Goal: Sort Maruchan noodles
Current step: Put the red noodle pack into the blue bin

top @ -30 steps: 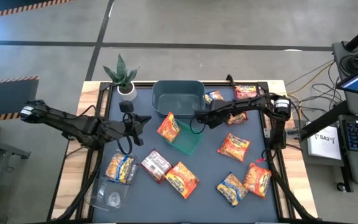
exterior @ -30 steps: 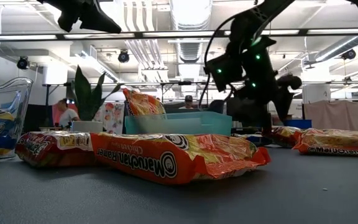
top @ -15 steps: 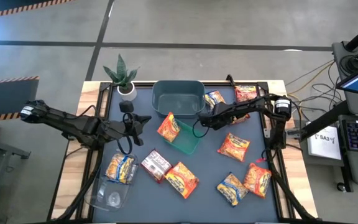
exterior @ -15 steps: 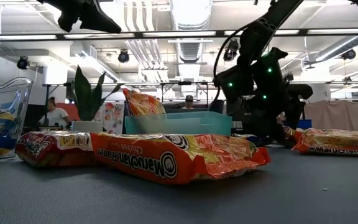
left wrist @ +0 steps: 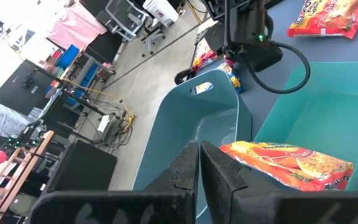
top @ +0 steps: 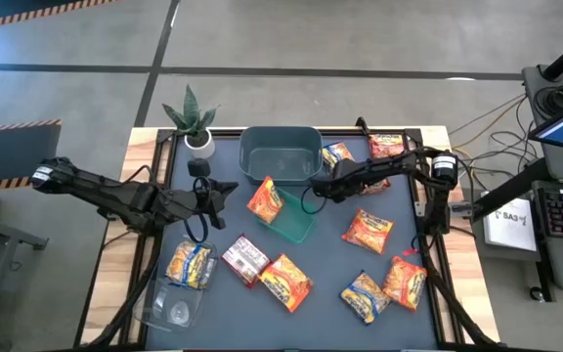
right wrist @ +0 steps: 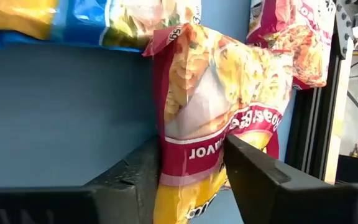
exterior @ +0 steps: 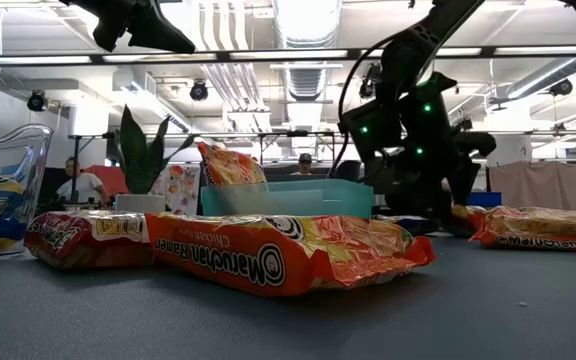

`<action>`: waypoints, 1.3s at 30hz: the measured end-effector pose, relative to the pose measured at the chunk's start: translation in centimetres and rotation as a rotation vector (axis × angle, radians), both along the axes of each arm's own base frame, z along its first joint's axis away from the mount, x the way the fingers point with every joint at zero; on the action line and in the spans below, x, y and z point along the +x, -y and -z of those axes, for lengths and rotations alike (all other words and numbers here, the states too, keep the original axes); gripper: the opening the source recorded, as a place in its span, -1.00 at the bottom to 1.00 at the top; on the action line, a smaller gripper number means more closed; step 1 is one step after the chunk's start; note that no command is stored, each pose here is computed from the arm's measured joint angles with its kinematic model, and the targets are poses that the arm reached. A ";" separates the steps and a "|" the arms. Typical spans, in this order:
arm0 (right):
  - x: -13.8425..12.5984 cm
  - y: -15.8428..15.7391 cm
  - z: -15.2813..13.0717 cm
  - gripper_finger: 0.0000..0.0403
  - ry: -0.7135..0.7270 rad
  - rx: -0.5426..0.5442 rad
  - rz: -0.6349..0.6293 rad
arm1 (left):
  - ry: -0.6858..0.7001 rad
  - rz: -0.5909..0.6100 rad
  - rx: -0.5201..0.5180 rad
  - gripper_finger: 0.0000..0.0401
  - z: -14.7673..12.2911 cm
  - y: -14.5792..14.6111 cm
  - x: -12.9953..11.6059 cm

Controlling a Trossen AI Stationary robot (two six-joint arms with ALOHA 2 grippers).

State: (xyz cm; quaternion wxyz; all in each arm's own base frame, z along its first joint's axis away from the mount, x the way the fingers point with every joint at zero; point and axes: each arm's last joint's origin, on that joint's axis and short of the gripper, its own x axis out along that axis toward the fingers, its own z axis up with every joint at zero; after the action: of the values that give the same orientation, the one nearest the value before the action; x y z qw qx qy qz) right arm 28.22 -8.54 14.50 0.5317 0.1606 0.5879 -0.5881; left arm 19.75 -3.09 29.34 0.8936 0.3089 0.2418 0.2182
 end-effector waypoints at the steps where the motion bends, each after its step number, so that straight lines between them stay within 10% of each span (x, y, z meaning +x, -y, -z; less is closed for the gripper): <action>1: 0.1 0.0 -0.1 -0.26 0.001 0.000 -0.001 | 0.000 0.000 0.000 -1.00 0.0 0.0 0.0; 20: -0.4 -0.2 -0.9 -0.46 -0.037 0.023 -0.010 | 0.000 0.000 0.001 -1.00 0.0 0.0 0.0; 39: -2.7 -1.5 -8.6 -0.47 0.246 -0.133 -0.027 | -0.001 0.001 0.001 -1.00 0.0 0.0 0.0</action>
State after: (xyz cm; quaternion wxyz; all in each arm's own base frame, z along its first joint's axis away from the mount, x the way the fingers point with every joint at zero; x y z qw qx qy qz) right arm 25.52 -7.06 23.13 0.6172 0.1879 0.4801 -0.5944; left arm 19.75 -3.09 29.34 0.8935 0.3094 0.2419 0.2179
